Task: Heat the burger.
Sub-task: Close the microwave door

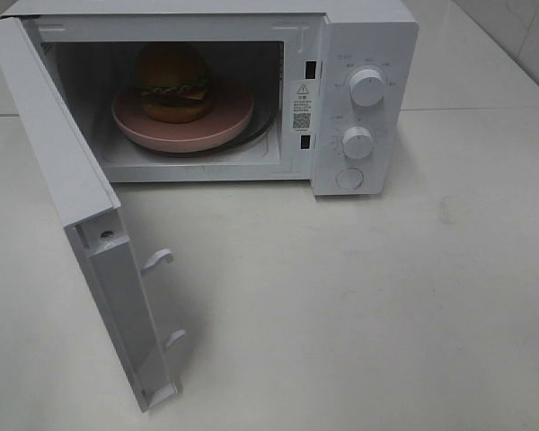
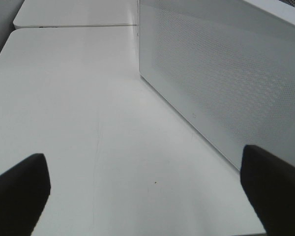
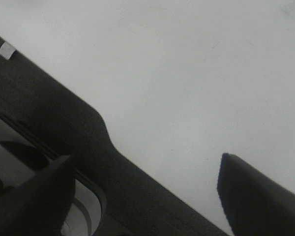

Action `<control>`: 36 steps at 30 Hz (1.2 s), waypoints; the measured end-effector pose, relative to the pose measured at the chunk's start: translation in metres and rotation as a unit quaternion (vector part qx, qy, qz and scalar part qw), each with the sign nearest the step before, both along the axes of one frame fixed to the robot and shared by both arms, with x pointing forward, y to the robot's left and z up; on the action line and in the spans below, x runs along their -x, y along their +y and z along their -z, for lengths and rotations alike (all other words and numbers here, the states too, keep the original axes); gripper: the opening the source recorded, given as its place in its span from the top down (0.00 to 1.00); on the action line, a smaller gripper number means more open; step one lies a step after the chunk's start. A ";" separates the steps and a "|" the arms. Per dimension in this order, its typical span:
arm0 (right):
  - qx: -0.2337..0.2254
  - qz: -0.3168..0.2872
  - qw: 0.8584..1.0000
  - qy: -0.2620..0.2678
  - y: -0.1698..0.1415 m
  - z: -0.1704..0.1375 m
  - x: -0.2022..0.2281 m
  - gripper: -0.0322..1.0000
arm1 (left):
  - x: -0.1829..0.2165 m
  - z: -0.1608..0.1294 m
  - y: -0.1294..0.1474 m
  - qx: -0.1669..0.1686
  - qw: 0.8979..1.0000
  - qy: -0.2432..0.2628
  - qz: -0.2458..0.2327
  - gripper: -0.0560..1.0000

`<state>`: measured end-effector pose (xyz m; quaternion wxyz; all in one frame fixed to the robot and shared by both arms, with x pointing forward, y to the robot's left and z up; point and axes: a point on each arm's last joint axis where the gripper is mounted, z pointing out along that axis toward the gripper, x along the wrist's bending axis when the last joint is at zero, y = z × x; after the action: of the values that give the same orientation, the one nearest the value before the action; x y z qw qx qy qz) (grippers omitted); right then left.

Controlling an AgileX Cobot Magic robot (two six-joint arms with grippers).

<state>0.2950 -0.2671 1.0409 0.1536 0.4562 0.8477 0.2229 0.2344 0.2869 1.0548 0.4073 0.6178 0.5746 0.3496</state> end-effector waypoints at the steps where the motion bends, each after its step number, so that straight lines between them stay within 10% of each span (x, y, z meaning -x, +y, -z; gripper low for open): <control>1: -0.002 0.014 1.000 -0.002 -0.003 0.002 0.001 0.23 | 0.000 0.000 0.000 0.000 1.000 0.000 0.000 0.01; 11: -0.052 0.163 0.981 -0.085 -0.027 -0.006 0.022 0.23 | 0.000 0.000 0.000 0.000 1.000 0.000 0.000 0.01; 23: -0.091 0.299 0.923 -0.226 -0.037 -0.010 0.066 0.23 | 0.000 0.000 0.000 0.000 1.000 0.000 0.000 0.01; 36: -0.087 0.312 0.919 -0.224 -0.037 -0.007 0.066 0.23 | 0.000 0.000 0.000 0.000 1.000 0.000 0.000 0.01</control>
<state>0.2286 -0.3042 1.0477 0.3610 0.6473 0.5827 0.3332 0.2344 0.2869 1.0548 0.4073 0.6178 0.5746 0.3496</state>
